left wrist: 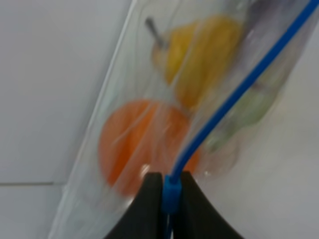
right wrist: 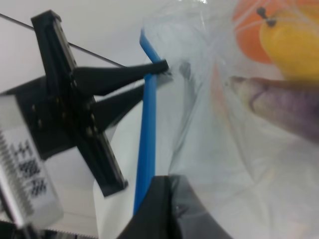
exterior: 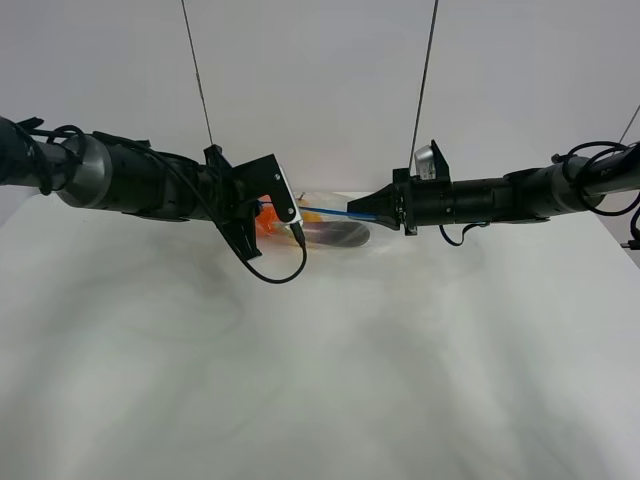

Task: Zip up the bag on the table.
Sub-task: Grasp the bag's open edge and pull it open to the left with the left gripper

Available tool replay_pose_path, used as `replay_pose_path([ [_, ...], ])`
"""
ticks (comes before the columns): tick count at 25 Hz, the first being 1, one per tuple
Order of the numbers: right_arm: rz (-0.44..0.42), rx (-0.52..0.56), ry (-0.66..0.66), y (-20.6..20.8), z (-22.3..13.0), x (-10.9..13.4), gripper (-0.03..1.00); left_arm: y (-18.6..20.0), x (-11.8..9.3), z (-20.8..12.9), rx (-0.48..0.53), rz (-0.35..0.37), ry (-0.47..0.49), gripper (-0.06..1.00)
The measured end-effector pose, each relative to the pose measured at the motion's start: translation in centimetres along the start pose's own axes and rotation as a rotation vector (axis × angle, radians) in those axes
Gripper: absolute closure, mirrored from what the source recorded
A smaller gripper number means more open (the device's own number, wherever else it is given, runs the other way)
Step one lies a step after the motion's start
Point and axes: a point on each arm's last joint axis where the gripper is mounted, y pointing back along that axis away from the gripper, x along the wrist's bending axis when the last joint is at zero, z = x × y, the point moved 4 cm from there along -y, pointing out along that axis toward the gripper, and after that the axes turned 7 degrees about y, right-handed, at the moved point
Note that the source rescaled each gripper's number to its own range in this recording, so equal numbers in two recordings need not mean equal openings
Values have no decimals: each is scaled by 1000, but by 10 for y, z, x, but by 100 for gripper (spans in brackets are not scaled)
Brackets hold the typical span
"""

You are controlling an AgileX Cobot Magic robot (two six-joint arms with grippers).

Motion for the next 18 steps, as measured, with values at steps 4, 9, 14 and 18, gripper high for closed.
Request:
replay_pose_path([
  [4, -9, 1, 1, 6, 0, -4, 97, -4, 14, -17, 33, 20, 12, 94],
  [9, -9, 13, 6, 8, -1, -4, 97, -7, 29, -37, 81, 47, 21, 94],
  [14, -7, 18, 7, 8, -2, -4, 97, -8, 40, -52, 109, 61, 25, 94],
  [18, -7, 21, 8, 8, -2, -4, 97, -9, 46, -60, 129, 72, 36, 94],
])
